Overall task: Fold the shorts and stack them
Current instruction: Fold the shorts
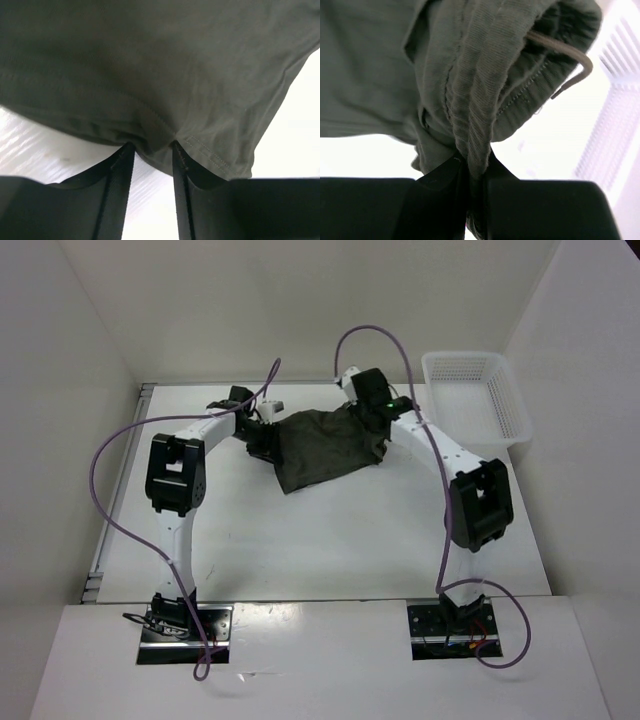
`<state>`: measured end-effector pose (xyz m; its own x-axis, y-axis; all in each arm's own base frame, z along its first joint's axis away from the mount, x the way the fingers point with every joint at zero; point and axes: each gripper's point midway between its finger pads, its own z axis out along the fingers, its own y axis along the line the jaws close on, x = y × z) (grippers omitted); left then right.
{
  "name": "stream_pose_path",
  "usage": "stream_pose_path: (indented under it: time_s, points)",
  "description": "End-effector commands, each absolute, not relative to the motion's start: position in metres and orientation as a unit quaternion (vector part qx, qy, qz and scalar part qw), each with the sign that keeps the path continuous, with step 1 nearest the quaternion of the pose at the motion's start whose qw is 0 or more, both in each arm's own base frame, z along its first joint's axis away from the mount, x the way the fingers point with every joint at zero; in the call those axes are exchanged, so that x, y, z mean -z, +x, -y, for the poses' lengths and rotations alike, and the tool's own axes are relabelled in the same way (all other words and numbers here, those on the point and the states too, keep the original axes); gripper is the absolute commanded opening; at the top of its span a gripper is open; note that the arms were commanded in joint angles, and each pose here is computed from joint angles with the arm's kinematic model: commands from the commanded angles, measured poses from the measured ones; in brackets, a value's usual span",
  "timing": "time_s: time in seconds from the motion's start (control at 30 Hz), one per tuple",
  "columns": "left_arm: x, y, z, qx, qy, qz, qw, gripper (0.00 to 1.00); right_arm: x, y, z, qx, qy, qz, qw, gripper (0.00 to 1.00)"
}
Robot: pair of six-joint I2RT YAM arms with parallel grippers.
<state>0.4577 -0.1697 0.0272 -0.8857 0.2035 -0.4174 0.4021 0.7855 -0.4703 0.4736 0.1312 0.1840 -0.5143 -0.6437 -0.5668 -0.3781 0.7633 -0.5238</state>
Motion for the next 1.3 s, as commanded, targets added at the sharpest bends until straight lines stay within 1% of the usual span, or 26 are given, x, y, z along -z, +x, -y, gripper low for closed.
stream_pose_path:
  time_s: [0.0, 0.07, 0.1, 0.2, 0.33, 0.4, 0.43, 0.5, 0.63, 0.67, 0.77, 0.8, 0.87, 0.9, 1.0, 1.07, 1.13, 1.17, 1.2, 1.27]
  points:
    - [-0.003, 0.451, 0.180, 0.289, 0.170, -0.931, 0.145, 0.43, -0.182, 0.483, -0.174, 0.163, -0.315, -0.841, 0.409, 0.00]
    - [-0.006, 0.453, 0.181, 0.294, 0.172, -0.929, 0.149, 0.43, -0.175, 0.479, -0.195, 0.155, -0.334, -0.836, 0.407, 0.00]
    - [-0.006, 0.453, 0.181, 0.294, 0.172, -0.929, 0.149, 0.42, -0.174, 0.481, -0.208, 0.155, -0.340, -0.832, 0.410, 0.00]
    - [-0.003, 0.450, 0.181, 0.294, 0.170, -0.930, 0.143, 0.42, -0.178, 0.470, -0.254, 0.128, -0.363, -0.819, 0.426, 0.00]
    - [-0.001, 0.449, 0.181, 0.294, 0.170, -0.930, 0.143, 0.42, -0.162, 0.448, -0.305, 0.102, -0.401, -0.808, 0.419, 0.00]
    - [-0.001, 0.449, 0.181, 0.294, 0.170, -0.930, 0.143, 0.42, -0.156, 0.442, -0.319, 0.090, -0.408, -0.807, 0.418, 0.00]
    - [-0.001, 0.449, 0.181, 0.294, 0.170, -0.930, 0.143, 0.42, -0.144, 0.438, -0.324, 0.089, -0.411, -0.811, 0.406, 0.00]
    - [-0.004, 0.452, 0.181, 0.294, 0.172, -0.929, 0.148, 0.42, -0.143, 0.430, -0.339, 0.077, -0.420, -0.807, 0.408, 0.00]
    - [-0.004, 0.452, 0.181, 0.294, 0.172, -0.929, 0.148, 0.42, -0.131, 0.423, -0.355, 0.068, -0.423, -0.809, 0.403, 0.03]
    - [-0.003, 0.453, 0.180, 0.289, 0.171, -0.930, 0.149, 0.42, -0.128, 0.418, -0.363, 0.065, -0.429, -0.806, 0.403, 0.06]
    - [-0.005, 0.459, 0.170, 0.288, 0.162, -0.931, 0.156, 0.42, -0.125, 0.416, -0.372, 0.059, -0.427, -0.805, 0.407, 0.25]
    - [-0.004, 0.460, 0.161, 0.282, 0.153, -0.934, 0.154, 0.42, -0.125, 0.413, -0.375, 0.060, -0.429, -0.803, 0.408, 0.37]
    - [-0.008, 0.463, 0.151, 0.274, 0.144, -0.938, 0.159, 0.42, -0.122, 0.414, -0.376, 0.060, -0.429, -0.803, 0.409, 0.50]
    - [-0.010, 0.464, 0.149, 0.268, 0.143, -0.939, 0.158, 0.44, -0.122, 0.415, -0.375, 0.064, -0.427, -0.803, 0.410, 0.61]
    - [-0.025, 0.476, 0.121, 0.237, 0.123, -0.946, 0.182, 0.50, -0.133, 0.417, -0.384, 0.047, -0.427, -0.799, 0.420, 0.70]
    - [-0.035, 0.480, 0.100, 0.223, 0.104, -0.950, 0.190, 0.58, -0.161, 0.412, -0.398, 0.002, -0.432, -0.791, 0.433, 0.75]
    - [-0.049, 0.482, 0.088, 0.220, 0.095, -0.949, 0.203, 0.63, -0.210, 0.408, -0.411, -0.043, -0.430, -0.772, 0.465, 0.79]
    - [-0.053, 0.487, 0.079, 0.218, 0.087, -0.949, 0.211, 0.65, -0.227, 0.398, -0.422, -0.085, -0.437, -0.762, 0.470, 0.79]
    - [-0.061, 0.489, 0.074, 0.216, 0.083, -0.948, 0.217, 0.70, -0.262, 0.390, -0.425, -0.115, -0.435, -0.749, 0.487, 0.81]
    - [-0.073, 0.488, 0.064, 0.226, 0.073, -0.945, 0.225, 0.74, -0.290, 0.372, -0.432, -0.167, -0.449, -0.728, 0.490, 0.82]
